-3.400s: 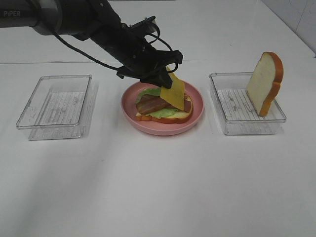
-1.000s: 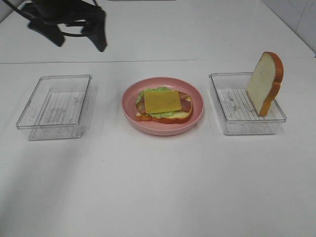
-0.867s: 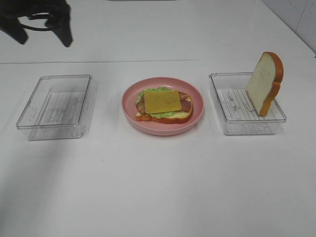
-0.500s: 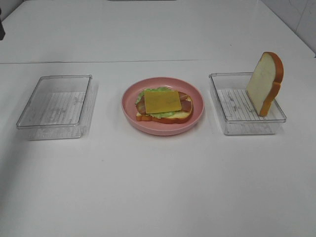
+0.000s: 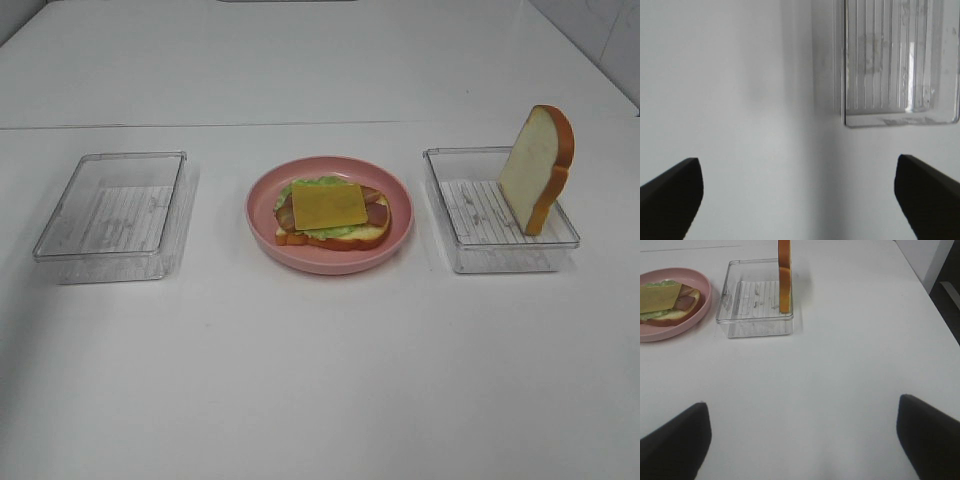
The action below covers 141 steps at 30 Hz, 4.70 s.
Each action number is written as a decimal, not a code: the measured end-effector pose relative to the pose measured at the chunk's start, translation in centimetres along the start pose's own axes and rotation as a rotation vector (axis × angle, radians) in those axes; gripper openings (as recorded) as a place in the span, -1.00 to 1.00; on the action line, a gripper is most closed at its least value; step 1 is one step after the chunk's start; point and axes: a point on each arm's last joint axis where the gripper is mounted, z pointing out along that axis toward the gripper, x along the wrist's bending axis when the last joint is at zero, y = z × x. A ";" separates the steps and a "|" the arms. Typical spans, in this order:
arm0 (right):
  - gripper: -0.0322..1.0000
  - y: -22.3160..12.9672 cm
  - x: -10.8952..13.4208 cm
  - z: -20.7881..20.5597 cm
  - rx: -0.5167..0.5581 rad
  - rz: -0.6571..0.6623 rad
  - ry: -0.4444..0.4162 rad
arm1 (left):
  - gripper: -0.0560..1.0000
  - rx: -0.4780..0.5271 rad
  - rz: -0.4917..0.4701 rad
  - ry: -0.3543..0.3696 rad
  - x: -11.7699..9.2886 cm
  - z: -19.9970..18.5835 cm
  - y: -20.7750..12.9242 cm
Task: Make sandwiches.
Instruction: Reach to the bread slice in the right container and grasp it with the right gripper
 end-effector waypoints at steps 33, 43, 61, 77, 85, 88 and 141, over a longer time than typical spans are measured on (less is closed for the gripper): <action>0.88 0.0 0.0 0.0 0.000 0.000 0.000 | 0.96 -0.748 0.053 -0.009 -3.7 -9.6 -33.1; 0.88 0.0 0.0 0.0 0.000 0.000 0.000 | 0.96 -0.866 0.116 -0.029 -3.7 -10.1 -35.7; 0.88 0.0 0.0 0.0 0.000 -0.003 -0.005 | 0.96 -0.805 0.104 -0.033 -2.9 -7.4 -35.6; 0.88 0.0 0.0 0.0 0.000 0.000 0.000 | 0.96 -0.809 0.101 -0.032 -2.9 -7.4 -35.5; 0.88 0.0 0.0 0.0 0.000 0.000 0.000 | 0.96 -0.810 0.089 -0.022 -2.9 -7.4 -35.5; 0.88 0.0 0.0 0.0 0.000 0.000 0.000 | 0.96 -0.811 0.073 -0.008 -2.9 -7.4 -35.5; 0.88 22.9 0.4 25.3 0.622 0.059 -0.013 | 0.96 -0.811 0.066 -0.004 -2.9 -7.4 -35.5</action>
